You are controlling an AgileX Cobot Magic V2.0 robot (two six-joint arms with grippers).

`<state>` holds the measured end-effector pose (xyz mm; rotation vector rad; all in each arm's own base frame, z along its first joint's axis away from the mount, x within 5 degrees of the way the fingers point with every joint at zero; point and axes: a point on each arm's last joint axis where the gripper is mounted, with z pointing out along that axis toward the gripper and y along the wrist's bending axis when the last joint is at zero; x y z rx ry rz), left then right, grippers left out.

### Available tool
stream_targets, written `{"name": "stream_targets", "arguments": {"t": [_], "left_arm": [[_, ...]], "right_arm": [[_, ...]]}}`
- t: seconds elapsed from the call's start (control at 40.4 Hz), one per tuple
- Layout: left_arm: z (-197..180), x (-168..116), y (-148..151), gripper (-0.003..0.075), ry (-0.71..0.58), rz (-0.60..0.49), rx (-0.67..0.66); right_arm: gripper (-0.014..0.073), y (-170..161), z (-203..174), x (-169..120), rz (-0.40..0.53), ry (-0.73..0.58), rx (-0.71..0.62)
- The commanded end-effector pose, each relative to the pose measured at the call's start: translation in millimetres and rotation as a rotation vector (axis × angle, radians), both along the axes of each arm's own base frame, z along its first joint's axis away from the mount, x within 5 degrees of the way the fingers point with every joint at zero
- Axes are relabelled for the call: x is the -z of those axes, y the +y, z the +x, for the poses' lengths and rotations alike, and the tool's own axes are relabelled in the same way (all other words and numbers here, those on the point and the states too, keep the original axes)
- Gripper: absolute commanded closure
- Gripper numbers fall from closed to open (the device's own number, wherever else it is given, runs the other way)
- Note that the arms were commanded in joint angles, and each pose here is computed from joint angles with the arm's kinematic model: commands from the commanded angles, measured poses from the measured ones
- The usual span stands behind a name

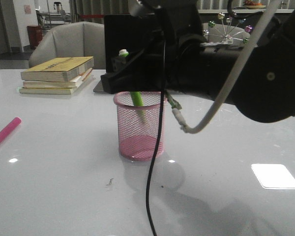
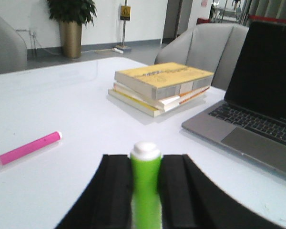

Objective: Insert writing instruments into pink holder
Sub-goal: 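Lower the green marker into the holder and open the right gripper, then move the left gripper down over the pink marker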

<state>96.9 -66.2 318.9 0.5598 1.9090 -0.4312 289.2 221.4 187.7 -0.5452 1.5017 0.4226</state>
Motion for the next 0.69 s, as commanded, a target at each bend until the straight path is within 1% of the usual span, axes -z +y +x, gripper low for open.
{"name": "stream_targets", "arguments": {"t": [0.0, 0.05, 0.099, 0.149, 0.248, 0.322, 0.347, 0.396, 0.471, 0.52, 0.669], "left_arm": [[2.8, -15.9, -2.4, 0.0215, -0.082, -0.068, -0.001], [2.8, -15.9, -2.4, 0.0215, -0.082, -0.068, -0.001], [2.8, -15.9, -2.4, 0.0215, -0.082, -0.068, -0.001], [2.8, -15.9, -2.4, 0.0215, -0.082, -0.068, -0.001], [2.8, -15.9, -2.4, 0.0215, -0.082, -0.068, -0.001], [2.8, -15.9, -2.4, 0.0215, -0.082, -0.068, -0.001], [2.8, -15.9, -2.4, 0.0215, -0.082, -0.068, -0.001], [2.8, -15.9, -2.4, 0.0215, -0.082, -0.068, -0.001], [2.8, -15.9, -2.4, 0.0215, -0.082, -0.068, -0.001], [2.8, -15.9, -2.4, 0.0215, -0.082, -0.068, -0.001], [2.8, -15.9, -2.4, 0.0215, -0.082, -0.068, -0.001]], "right_arm": [[0.0237, 2.0, -0.3, -26.8, 0.065, -0.104, -0.011], [0.0171, 2.1, -0.2, -26.7, 0.059, -0.095, -0.012], [0.0141, 1.5, -1.0, -29.5, 0.056, -0.090, -0.012], [0.0137, 0.3, -2.7, -35.3, 0.049, -0.079, -0.013], [0.0139, -6.6, -12.1, -61.4, 0.031, -0.049, -0.018], [0.0139, -17.5, -26.5, -91.3, 0.016, -0.020, -0.022], [0.0139, -20.7, -31.0, -96.6, -0.003, 0.007, -0.025], [0.0141, -32.3, -43.5, -115.4, -0.022, 0.037, -0.024], [0.0142, -51.6, -60.0, -132.7, -0.070, 0.110, -0.011], [0.0153, -70.3, -73.1, -142.4, -0.115, 0.179, 0.012], [0.0230, -126.2, -111.5, -156.5, -0.221, 0.379, 0.117]]}}
